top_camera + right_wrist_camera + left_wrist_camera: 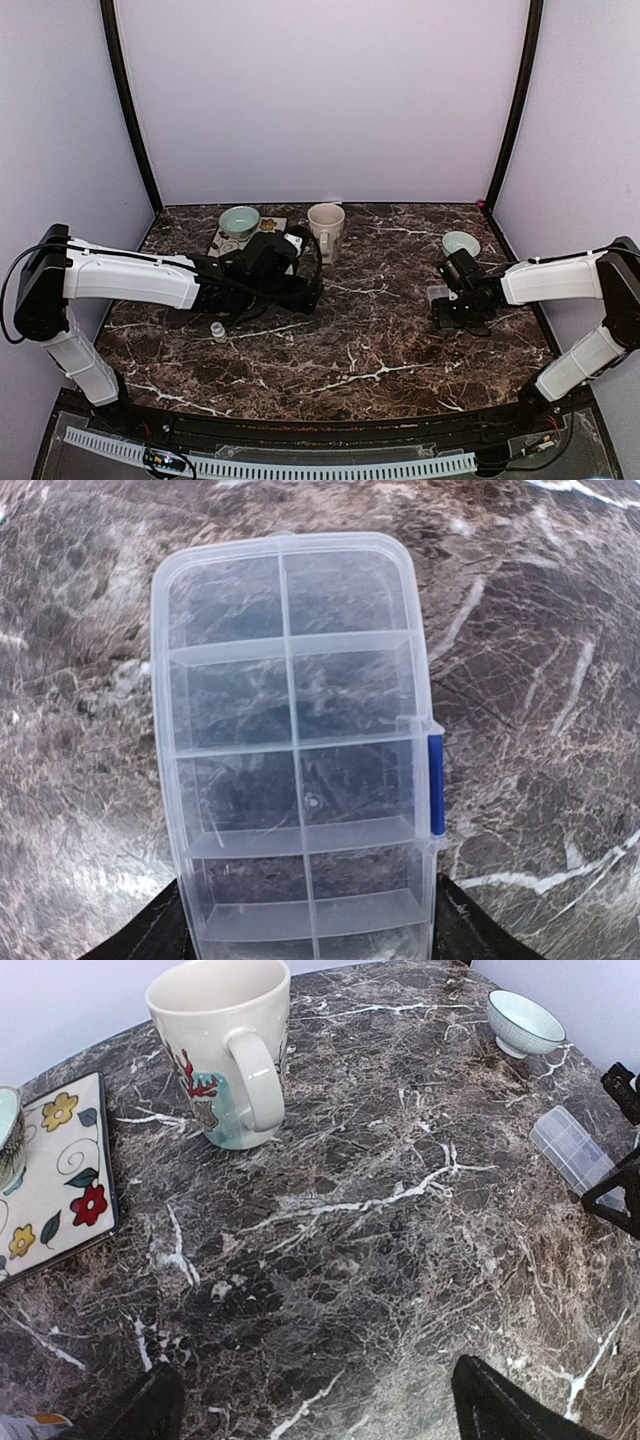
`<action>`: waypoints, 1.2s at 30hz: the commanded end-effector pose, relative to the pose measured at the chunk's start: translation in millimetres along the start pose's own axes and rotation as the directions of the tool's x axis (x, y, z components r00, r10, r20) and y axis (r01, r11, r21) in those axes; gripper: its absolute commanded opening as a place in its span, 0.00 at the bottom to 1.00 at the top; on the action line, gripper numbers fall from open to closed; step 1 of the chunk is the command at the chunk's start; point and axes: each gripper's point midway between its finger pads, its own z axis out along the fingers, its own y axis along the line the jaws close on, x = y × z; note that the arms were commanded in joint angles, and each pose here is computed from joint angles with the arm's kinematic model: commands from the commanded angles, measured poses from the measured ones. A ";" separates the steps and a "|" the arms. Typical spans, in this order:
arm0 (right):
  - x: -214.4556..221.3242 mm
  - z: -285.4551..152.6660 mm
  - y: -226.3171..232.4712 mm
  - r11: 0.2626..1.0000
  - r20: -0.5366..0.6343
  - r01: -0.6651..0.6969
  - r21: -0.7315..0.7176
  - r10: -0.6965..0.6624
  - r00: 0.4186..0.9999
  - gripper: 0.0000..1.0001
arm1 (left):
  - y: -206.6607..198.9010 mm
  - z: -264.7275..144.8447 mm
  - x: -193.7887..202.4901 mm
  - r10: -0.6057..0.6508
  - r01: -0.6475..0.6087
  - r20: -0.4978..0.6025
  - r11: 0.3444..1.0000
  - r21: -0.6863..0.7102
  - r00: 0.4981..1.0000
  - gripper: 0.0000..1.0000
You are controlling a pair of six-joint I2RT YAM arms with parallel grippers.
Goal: Sort the pills into containers
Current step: Pick up the pill container from the center of the board, then pass from the right arm to the left
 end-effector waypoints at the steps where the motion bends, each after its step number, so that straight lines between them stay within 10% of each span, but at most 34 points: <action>1: 2.3 3.8 4.9 0.999 -0.013 -0.008 -0.032 0.007 1.000 0.66 | -6.2 1.5 -7.6 -0.032 0.032 0.006 0.999 0.022 0.999 0.99; 18: -24.3 -76.4 116.2 0.941 0.252 0.136 -0.310 -0.057 0.966 0.52 | -25.3 19.7 -10.5 -0.255 0.270 -0.090 0.916 0.296 0.963 0.96; 36: -33.5 -130.1 228.2 0.879 0.411 0.260 -0.400 -0.081 0.908 0.52 | -53.6 -23.8 -17.2 -0.386 0.461 -0.258 0.663 0.590 0.886 0.86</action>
